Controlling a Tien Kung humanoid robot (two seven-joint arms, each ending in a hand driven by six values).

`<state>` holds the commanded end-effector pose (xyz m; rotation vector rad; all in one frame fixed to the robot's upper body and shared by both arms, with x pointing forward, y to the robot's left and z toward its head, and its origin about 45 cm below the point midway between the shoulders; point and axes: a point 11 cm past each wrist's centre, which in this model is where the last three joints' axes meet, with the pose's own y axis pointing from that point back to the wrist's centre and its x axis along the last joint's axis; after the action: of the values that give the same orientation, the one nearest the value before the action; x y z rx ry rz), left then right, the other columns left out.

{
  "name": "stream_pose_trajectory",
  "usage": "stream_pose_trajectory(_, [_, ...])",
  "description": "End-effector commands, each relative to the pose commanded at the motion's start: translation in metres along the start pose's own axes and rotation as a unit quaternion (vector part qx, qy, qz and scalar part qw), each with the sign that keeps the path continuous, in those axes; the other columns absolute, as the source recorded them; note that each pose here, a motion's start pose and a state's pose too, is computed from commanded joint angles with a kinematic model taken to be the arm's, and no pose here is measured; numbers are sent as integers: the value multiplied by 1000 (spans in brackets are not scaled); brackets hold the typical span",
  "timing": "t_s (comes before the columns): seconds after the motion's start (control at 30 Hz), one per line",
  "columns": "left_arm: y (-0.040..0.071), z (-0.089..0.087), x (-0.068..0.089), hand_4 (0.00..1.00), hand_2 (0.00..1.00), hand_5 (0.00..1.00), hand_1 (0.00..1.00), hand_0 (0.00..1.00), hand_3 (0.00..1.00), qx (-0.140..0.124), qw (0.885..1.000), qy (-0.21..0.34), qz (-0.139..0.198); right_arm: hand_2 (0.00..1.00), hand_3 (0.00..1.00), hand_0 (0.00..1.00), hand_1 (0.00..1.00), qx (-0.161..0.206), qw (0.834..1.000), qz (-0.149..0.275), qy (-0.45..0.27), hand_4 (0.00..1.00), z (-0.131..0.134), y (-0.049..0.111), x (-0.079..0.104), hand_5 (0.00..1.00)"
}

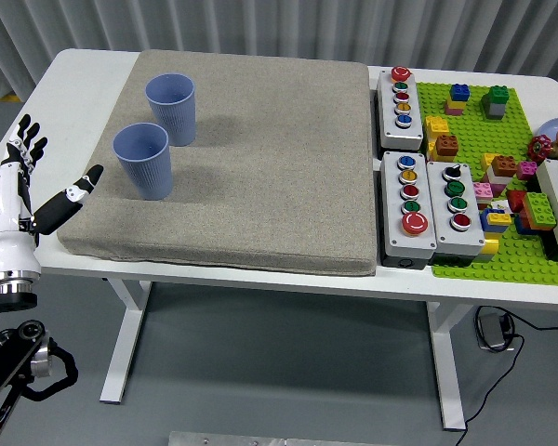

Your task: Pick cup pour cup place

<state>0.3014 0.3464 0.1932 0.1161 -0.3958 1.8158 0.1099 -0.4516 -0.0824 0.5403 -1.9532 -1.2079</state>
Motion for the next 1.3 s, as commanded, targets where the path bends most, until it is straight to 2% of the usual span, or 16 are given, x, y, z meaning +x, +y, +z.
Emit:
stream_pose_trajectory(0.03, [1, -2, -1, 938, 998, 342, 900, 875, 998, 3, 1000, 1, -1, 556, 570, 670, 595, 0, 1000, 0, 0, 2, 0, 0, 0, 96])
stream_pose_trajectory(0.27, [4, -18, -15, 949, 998, 348, 901, 881, 998, 29, 999, 6, -18, 556, 570, 671, 595, 1, 1000, -1, -3, 2, -1, 0, -1, 97])
stream_pose_trajectory(0.6, [10, -33, -30, 937, 998, 342, 901, 886, 998, 52, 998, 6, -39, 557, 571, 670, 594, 2, 1000, -2, -7, 2, -3, 1, -2, 97])
stream_pose_trajectory(1.0, [7, -43, -47, 939, 998, 339, 902, 886, 998, 69, 996, 17, -51, 556, 571, 670, 595, 2, 1000, -2, -10, 2, -3, 1, -1, 98])
stream_pose_trajectory(1.07, [6, -45, -49, 912, 998, 303, 904, 883, 998, 71, 996, 16, -52, 556, 571, 671, 595, 3, 1000, -1, -9, 2, -3, 1, -1, 91])
stream_pose_trajectory(1.3, [-3, -42, -58, 912, 998, 306, 902, 880, 998, 62, 996, 7, -57, 556, 571, 670, 594, 4, 1000, -3, -13, 2, -5, 1, -2, 90])
